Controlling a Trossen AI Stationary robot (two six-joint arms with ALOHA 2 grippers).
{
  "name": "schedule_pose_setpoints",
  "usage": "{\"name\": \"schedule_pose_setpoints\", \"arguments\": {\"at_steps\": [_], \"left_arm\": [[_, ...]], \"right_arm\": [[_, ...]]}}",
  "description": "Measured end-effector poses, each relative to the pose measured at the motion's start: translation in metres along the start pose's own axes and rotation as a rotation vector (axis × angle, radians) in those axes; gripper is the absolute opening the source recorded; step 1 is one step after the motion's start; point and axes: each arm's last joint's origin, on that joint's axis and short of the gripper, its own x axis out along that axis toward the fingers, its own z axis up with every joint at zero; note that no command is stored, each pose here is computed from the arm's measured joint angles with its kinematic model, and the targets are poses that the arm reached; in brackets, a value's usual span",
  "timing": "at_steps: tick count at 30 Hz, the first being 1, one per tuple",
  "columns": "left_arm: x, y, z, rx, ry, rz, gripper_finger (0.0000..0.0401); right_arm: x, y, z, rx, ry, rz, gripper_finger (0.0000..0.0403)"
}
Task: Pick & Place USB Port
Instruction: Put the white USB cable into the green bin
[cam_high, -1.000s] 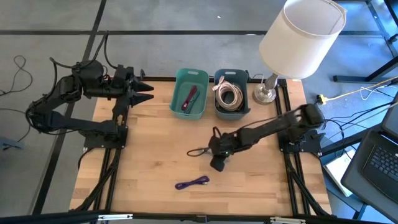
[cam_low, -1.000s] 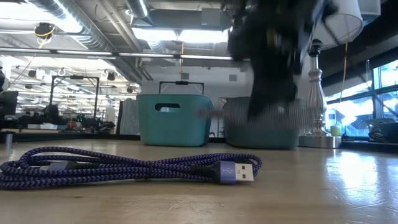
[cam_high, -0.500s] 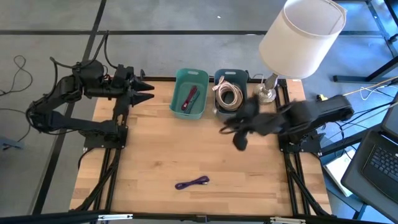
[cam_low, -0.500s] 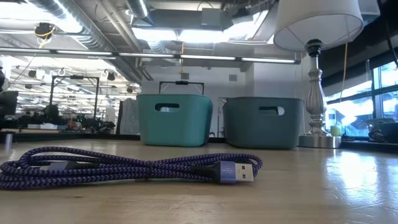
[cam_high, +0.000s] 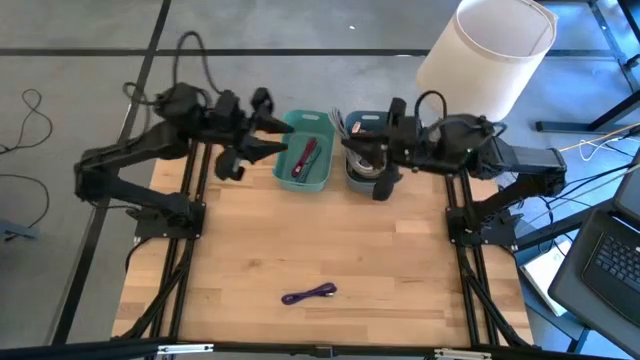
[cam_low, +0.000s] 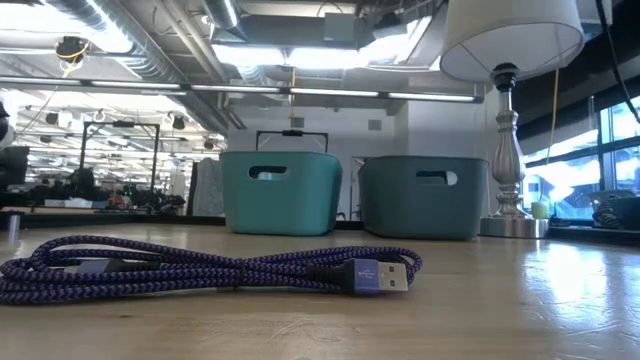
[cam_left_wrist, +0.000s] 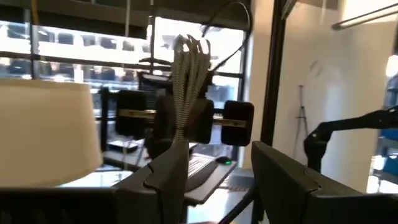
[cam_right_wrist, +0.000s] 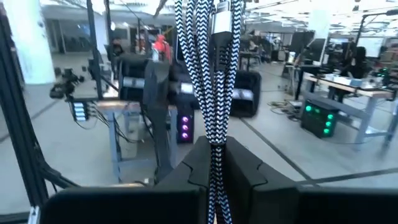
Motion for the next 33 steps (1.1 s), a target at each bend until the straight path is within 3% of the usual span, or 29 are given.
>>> {"name": "schedule_pose_setpoints", "arguments": {"at_steps": [10, 19, 22, 26, 33], "left_arm": [[0.044, 0.027, -0.032, 0.010, -0.060, -0.063, 0.0168], [0.051, 0.032, -0.038, -0.015, -0.069, -0.069, 0.0166], [0.052, 0.032, -0.039, -0.010, -0.064, -0.069, 0.0132], [0.052, 0.031, -0.041, 0.027, -0.040, -0.119, 0.0026], [0.051, 0.031, -0.040, 0.026, -0.040, -0.116, 0.0021]], "right_arm": [[0.028, -0.001, -0.014, 0.015, 0.013, 0.078, 0.0021], [0.045, -0.001, -0.027, 0.006, 0.052, 0.085, 0.0021], [0.046, -0.002, -0.027, 0.008, 0.053, 0.083, 0.0021], [0.046, -0.002, -0.028, 0.007, 0.057, 0.089, 0.0021], [0.046, -0.002, -0.028, -0.030, 0.056, 0.092, 0.0029]]}}
